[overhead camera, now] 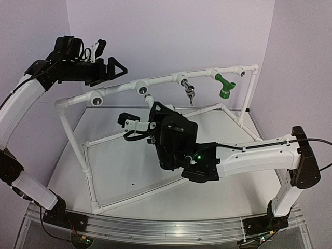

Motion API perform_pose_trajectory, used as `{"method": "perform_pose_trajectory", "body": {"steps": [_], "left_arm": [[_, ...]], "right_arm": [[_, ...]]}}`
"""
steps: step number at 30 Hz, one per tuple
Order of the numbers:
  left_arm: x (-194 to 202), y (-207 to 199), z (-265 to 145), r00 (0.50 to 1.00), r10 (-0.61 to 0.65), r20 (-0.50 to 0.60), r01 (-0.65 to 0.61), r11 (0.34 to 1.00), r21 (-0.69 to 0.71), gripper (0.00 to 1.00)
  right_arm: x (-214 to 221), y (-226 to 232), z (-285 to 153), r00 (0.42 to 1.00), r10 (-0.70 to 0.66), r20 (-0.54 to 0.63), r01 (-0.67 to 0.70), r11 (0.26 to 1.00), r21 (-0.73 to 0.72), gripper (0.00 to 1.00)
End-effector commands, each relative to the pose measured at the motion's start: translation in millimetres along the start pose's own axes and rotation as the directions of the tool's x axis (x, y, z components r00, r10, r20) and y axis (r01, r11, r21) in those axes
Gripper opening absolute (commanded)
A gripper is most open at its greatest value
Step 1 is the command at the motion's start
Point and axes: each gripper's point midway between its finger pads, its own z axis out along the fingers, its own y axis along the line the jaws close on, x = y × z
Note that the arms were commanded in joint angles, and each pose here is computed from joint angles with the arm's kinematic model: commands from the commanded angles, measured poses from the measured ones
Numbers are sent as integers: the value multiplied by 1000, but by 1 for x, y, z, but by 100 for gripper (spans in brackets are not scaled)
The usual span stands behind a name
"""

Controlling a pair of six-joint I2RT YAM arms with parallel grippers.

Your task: Install the water faucets

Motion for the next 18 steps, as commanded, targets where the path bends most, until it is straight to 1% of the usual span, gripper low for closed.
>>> {"method": "perform_pose_trajectory", "body": {"steps": [1, 18], "left_arm": [[-12, -8, -10, 998, 34, 58, -35, 999, 19, 100], [-11, -12, -15, 996, 54, 64, -57, 998, 34, 100]], "right_arm": [[-14, -30, 1, 995, 87, 38, -88, 996, 35, 0], [-28, -23, 16, 995, 89, 40, -87, 995, -45, 0]]}}
